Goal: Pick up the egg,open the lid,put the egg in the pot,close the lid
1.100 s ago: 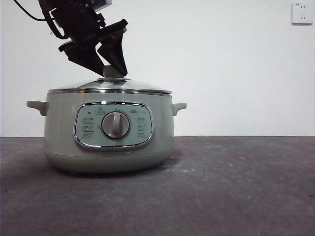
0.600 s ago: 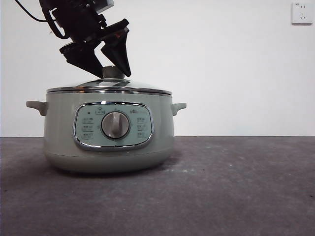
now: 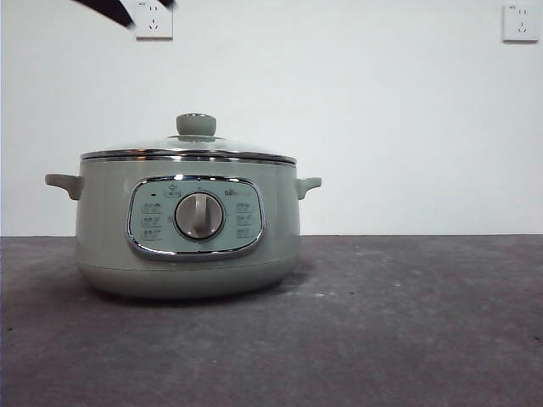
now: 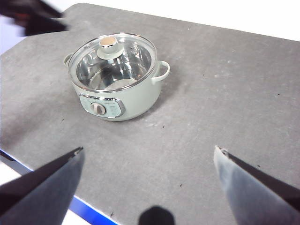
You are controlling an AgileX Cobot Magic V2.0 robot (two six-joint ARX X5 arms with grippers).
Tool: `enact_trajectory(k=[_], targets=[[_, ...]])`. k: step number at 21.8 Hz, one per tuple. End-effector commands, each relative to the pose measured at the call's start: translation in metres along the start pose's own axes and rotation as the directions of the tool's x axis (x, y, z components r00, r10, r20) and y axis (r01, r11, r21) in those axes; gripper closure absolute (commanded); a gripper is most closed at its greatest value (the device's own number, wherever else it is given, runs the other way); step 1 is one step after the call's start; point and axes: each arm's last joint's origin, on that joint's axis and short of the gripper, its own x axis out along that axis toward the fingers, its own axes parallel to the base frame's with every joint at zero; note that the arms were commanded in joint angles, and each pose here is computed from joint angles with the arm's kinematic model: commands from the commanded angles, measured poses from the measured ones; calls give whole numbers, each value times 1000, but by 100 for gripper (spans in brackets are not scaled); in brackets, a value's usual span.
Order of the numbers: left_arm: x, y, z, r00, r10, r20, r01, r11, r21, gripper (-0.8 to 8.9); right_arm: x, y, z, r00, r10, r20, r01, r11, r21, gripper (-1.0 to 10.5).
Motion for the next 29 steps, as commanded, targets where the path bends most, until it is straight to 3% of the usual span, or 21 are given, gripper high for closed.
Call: enact_trajectory(k=[1, 10, 17, 19, 22, 23, 29], targets=[[-29, -7, -11, 998, -53, -26, 52, 998, -41, 464, 1, 0, -3, 1000, -4, -28, 4, 1000, 0, 477], [-79, -23, -31, 968, -252, -23, 249, 965, -84, 468, 1, 0, -3, 1000, -3, -28, 3, 1000, 1, 477], [-82, -25, -37, 956, -286, -60, 279, 955, -104, 478, 1, 0, -3, 1000, -3, -28, 3, 1000, 1, 491], [-82, -25, -37, 955, -287, -68, 279, 954, -108, 583, 1, 0, -3, 1000, -3, -29, 3, 1000, 1, 614], [-82, -25, -37, 955, -288, -66, 280, 954, -107, 835, 1, 0, -3, 1000, -3, -28, 3, 1000, 0, 916], [-82, -25, -37, 955, -289, -67, 281, 954, -107, 819, 1, 0, -3, 1000, -3, -28, 3, 1000, 0, 969], [-82, -27, -37, 952, -299, -68, 292, 952, -96, 819, 1, 0, -3, 1000, -7, -28, 7, 1000, -1, 957]])
